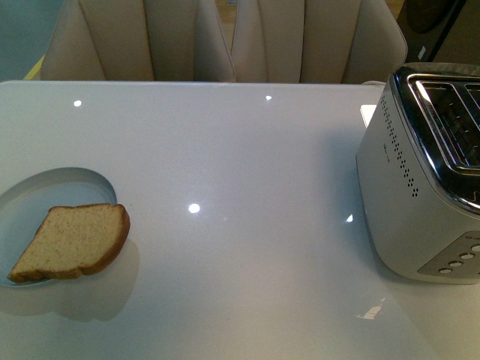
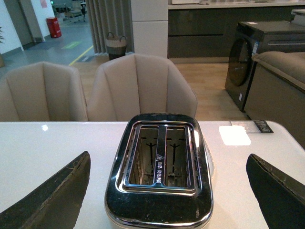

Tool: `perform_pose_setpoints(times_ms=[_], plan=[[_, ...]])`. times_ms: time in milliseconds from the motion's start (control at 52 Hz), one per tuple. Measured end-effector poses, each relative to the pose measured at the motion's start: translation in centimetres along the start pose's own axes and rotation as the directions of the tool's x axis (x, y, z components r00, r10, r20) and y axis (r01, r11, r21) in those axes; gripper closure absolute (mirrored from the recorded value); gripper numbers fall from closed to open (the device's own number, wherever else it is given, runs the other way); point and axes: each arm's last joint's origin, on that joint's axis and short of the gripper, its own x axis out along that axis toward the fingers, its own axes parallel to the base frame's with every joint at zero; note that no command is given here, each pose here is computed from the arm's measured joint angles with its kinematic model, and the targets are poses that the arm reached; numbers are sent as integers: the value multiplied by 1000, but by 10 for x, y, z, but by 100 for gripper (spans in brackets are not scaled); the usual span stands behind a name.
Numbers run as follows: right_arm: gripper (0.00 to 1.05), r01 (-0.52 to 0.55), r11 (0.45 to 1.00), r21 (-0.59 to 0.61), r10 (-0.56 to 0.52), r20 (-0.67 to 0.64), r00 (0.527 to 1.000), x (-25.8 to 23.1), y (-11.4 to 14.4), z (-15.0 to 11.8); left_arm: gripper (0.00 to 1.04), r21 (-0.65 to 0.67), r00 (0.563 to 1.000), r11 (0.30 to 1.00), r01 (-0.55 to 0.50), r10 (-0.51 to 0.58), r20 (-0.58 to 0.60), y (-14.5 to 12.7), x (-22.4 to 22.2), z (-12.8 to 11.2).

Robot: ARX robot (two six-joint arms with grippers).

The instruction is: Left arm holds plate, right arm toasts bread

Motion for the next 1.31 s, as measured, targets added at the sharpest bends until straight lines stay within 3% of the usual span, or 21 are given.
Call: perform_pose_setpoints(times_ms=[654, 712, 750, 808, 904, 1058, 1308], plan=[[9, 0, 1000, 0, 0, 0, 1000, 0, 0, 0, 7, 0, 1000, 1000, 0, 0, 0, 0, 0, 0], [9, 0, 1000, 0, 0, 0, 1000, 0, 0, 0, 7, -17, 986, 996, 89, -90, -143, 0, 0, -1], [9, 0, 1000, 0, 0, 0, 1000, 0, 0, 0, 7, -56, 947, 988, 144, -154, -282, 0, 1, 0], [9, -2, 1000, 0, 2, 0, 1000, 0, 0, 0, 7, -109, 896, 979, 173, -202, -395, 0, 3, -1], [9, 0, 1000, 0, 0, 0, 1000, 0, 0, 0, 7, -148, 873, 970, 195, -240, -425, 4, 15, 4], [9, -1, 1000, 0, 1, 0, 1000, 0, 0, 0, 7, -129, 884, 977, 171, -210, -417, 21, 49, 9], [9, -1, 1000, 0, 1, 0, 1000, 0, 0, 0, 7, -5, 898, 998, 60, -57, -436, 68, 121, -10]])
